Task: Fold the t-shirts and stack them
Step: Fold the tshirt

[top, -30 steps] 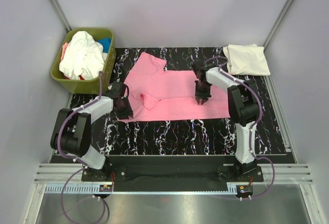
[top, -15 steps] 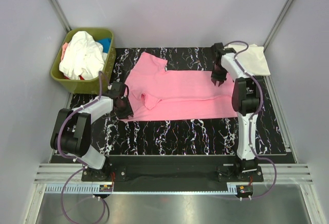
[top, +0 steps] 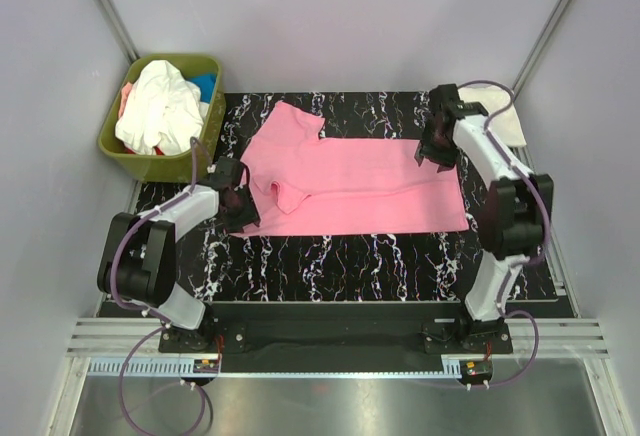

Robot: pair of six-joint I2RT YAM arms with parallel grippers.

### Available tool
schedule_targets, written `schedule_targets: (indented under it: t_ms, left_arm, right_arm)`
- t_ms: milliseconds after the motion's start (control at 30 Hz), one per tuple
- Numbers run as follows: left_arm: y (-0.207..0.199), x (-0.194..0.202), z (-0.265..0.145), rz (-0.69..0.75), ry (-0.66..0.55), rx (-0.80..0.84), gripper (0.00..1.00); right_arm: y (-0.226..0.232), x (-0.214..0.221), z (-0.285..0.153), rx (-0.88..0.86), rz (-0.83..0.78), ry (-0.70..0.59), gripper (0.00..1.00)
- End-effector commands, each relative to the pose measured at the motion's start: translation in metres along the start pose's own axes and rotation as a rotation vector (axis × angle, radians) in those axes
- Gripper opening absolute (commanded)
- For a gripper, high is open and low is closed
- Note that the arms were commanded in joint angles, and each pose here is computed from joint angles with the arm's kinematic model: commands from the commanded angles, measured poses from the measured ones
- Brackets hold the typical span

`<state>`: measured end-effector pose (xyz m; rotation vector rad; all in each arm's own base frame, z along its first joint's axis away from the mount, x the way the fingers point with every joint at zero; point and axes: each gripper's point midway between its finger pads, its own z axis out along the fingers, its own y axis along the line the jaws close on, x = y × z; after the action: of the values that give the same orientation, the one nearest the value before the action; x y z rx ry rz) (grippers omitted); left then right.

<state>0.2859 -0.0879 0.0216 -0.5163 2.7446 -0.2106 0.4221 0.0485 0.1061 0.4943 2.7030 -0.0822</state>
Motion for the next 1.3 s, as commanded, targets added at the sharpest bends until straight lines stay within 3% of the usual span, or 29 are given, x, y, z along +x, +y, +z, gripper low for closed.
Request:
schedule_targets:
  t_ms: [0, 133, 167, 300, 933, 967, 1033, 1067, 1133, 1167, 1267]
  left_arm:
    - [-0.005, -0.025, -0.022, 0.002, -0.070, -0.011, 0.51]
    - [-0.021, -0.035, -0.024, 0.005, -0.061, 0.016, 0.50]
    - [-0.028, -0.041, -0.026, 0.002, -0.071, 0.035, 0.49]
    - [-0.050, -0.051, -0.028, 0.002, -0.071, 0.088, 0.48]
    - [-0.096, -0.105, 0.028, 0.082, -0.024, -0.021, 0.46]
    - [-0.110, -0.126, 0.020, 0.083, -0.068, 0.000, 0.47]
    - [-0.110, -0.134, 0.034, 0.088, -0.045, -0.045, 0.50]
    - [-0.131, -0.164, 0.022, 0.082, -0.108, -0.004, 0.51]
    - [-0.134, -0.178, 0.044, 0.052, -0.062, -0.008, 0.50]
    - [-0.149, -0.202, 0.026, 0.036, -0.105, 0.033, 0.50]
    - [-0.162, -0.227, 0.021, -0.006, -0.124, 0.108, 0.50]
  right_arm:
    - [0.047, 0.016, -0.051, -0.271, 0.062, -0.076, 0.58]
    - [0.100, 0.075, -0.052, -0.444, 0.001, -0.018, 0.57]
    - [0.112, 0.104, -0.047, -0.486, -0.030, 0.048, 0.57]
    - [0.132, 0.137, -0.030, -0.584, -0.034, 0.128, 0.54]
    - [0.126, 0.169, 0.009, -0.632, -0.141, 0.140, 0.50]
    - [0.127, 0.169, 0.010, -0.637, -0.146, 0.146, 0.50]
    - [0.129, 0.171, 0.014, -0.635, -0.156, 0.162, 0.51]
    - [0.130, 0.171, 0.014, -0.637, -0.162, 0.163, 0.50]
    - [0.130, 0.171, 0.016, -0.638, -0.166, 0.164, 0.51]
    - [0.130, 0.172, 0.016, -0.636, -0.165, 0.167, 0.50]
    - [0.130, 0.171, 0.016, -0.642, -0.168, 0.161, 0.51]
